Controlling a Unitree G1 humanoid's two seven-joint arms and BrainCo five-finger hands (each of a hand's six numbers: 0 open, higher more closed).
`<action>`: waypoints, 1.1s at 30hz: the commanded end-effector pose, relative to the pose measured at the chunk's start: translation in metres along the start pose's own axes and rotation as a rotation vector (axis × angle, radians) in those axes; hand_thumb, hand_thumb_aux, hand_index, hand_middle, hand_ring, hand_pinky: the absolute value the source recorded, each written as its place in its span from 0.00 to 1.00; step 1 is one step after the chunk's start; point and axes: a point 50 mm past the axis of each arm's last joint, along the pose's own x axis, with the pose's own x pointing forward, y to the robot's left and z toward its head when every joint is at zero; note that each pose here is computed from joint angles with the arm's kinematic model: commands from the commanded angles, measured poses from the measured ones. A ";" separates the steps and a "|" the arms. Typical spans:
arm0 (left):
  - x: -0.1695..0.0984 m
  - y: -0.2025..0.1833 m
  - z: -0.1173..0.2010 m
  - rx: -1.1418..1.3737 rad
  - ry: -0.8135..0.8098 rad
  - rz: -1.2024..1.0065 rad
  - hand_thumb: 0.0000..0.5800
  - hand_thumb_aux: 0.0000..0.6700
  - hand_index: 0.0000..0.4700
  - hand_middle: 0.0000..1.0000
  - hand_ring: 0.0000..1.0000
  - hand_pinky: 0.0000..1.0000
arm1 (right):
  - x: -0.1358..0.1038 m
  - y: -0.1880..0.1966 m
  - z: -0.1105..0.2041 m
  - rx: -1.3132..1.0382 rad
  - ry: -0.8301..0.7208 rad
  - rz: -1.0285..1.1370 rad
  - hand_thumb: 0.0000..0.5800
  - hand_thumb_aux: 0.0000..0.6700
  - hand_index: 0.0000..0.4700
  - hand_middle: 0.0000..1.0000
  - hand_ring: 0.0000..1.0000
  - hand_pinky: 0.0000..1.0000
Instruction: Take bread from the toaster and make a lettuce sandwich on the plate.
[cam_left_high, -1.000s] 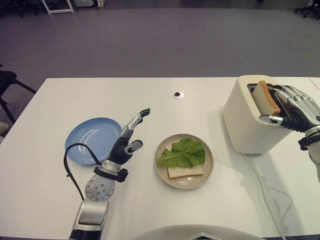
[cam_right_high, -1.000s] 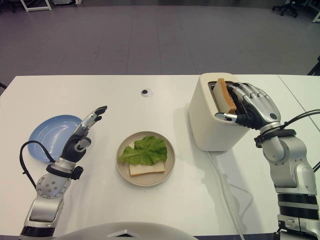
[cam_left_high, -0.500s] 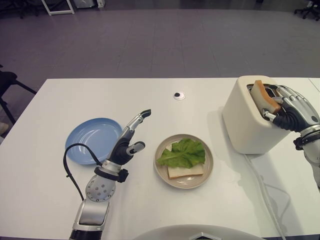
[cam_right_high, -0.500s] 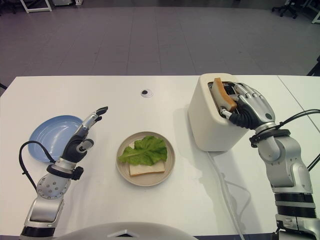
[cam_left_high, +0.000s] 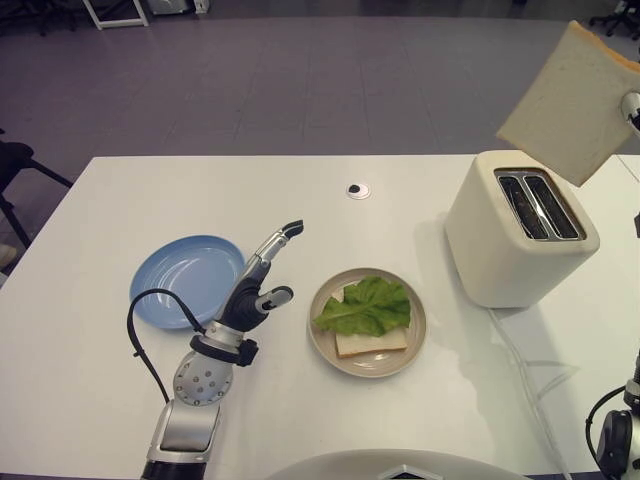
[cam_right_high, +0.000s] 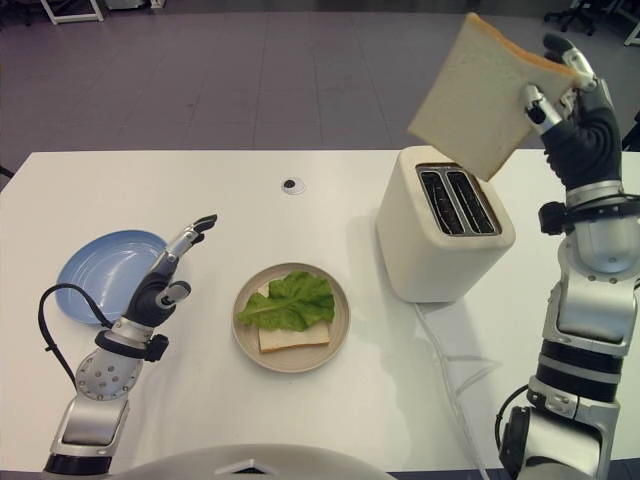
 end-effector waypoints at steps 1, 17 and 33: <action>-0.002 0.000 -0.004 0.004 0.020 -0.001 0.00 0.00 0.00 0.00 0.00 0.00 | 0.000 0.028 0.017 0.141 -0.065 0.227 1.00 1.00 1.00 0.00 0.00 0.00; 0.001 -0.001 -0.006 -0.019 0.021 -0.004 0.00 0.00 0.00 0.00 0.00 0.00 | -0.056 0.178 -0.035 0.297 0.181 1.050 1.00 1.00 1.00 0.00 0.00 0.00; 0.001 -0.003 -0.008 -0.029 0.023 -0.017 0.00 0.00 0.00 0.00 0.00 0.00 | -0.060 0.196 -0.035 0.141 0.078 1.055 0.85 0.61 0.61 0.00 0.00 0.00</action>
